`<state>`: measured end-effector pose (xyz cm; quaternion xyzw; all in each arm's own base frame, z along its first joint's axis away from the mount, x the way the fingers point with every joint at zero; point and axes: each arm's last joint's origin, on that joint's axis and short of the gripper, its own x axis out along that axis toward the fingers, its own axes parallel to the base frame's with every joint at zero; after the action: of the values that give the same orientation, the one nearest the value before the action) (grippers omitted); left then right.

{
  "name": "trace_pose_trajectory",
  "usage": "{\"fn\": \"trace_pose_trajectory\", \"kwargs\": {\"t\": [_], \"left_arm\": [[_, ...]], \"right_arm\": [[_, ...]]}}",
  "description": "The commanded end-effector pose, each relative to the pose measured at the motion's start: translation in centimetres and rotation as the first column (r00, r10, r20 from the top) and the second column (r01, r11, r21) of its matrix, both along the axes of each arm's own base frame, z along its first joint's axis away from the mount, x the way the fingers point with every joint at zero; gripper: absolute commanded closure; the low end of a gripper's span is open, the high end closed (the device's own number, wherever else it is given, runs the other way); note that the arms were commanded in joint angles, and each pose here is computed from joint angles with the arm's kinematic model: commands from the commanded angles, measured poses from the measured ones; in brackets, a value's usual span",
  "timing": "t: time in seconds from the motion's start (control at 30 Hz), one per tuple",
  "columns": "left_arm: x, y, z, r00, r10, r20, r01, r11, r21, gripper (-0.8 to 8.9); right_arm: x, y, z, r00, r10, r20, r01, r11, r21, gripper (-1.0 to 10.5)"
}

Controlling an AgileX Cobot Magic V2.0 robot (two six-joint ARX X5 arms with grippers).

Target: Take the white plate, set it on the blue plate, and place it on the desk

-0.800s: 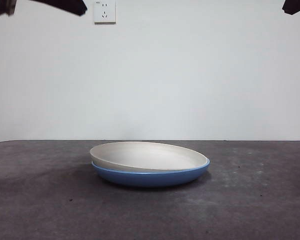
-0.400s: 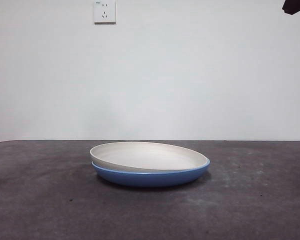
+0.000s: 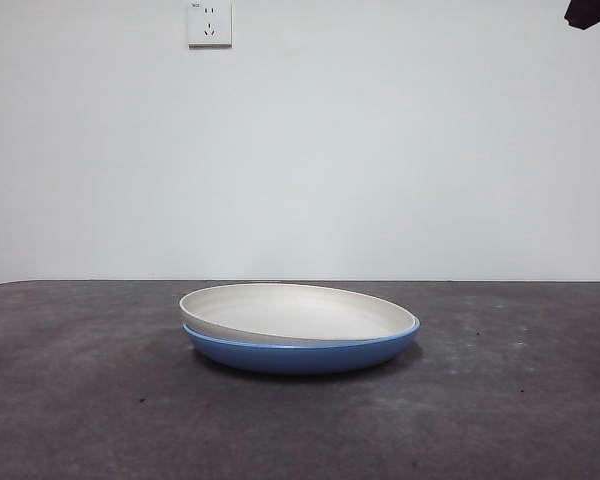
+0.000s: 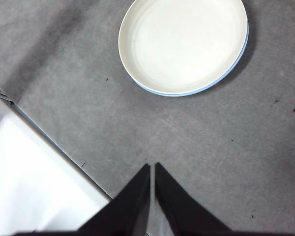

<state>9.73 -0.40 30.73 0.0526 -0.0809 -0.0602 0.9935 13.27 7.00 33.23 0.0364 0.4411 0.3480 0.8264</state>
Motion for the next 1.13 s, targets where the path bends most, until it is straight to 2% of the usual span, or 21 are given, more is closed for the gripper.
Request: {"fn": "trace_pose_trajectory", "kwargs": {"t": [0.03,0.4,1.0,1.13], "left_arm": [[-0.2,0.1,-1.8,1.0,0.019,-0.004,-0.019,1.0,0.014,8.05],[-0.2,0.2,-9.5,0.993,0.037,-0.112,-0.042,0.998,-0.039,8.05],[0.0,0.3,-14.6,0.975,0.039,-0.22,-0.052,0.997,-0.053,8.04],[-0.1,0.3,-15.3,0.958,0.039,-0.286,-0.055,0.997,-0.048,8.05]], "right_arm": [[0.1,0.2,0.5,1.0,0.016,0.027,-0.016,1.0,0.005,9.4],[0.1,0.2,0.5,0.999,0.016,0.027,-0.016,1.0,0.005,9.4],[0.1,0.2,0.5,1.0,0.016,0.027,-0.016,1.0,0.005,9.4],[0.1,0.2,0.5,1.0,0.016,0.027,-0.016,1.0,0.005,9.4]]}}
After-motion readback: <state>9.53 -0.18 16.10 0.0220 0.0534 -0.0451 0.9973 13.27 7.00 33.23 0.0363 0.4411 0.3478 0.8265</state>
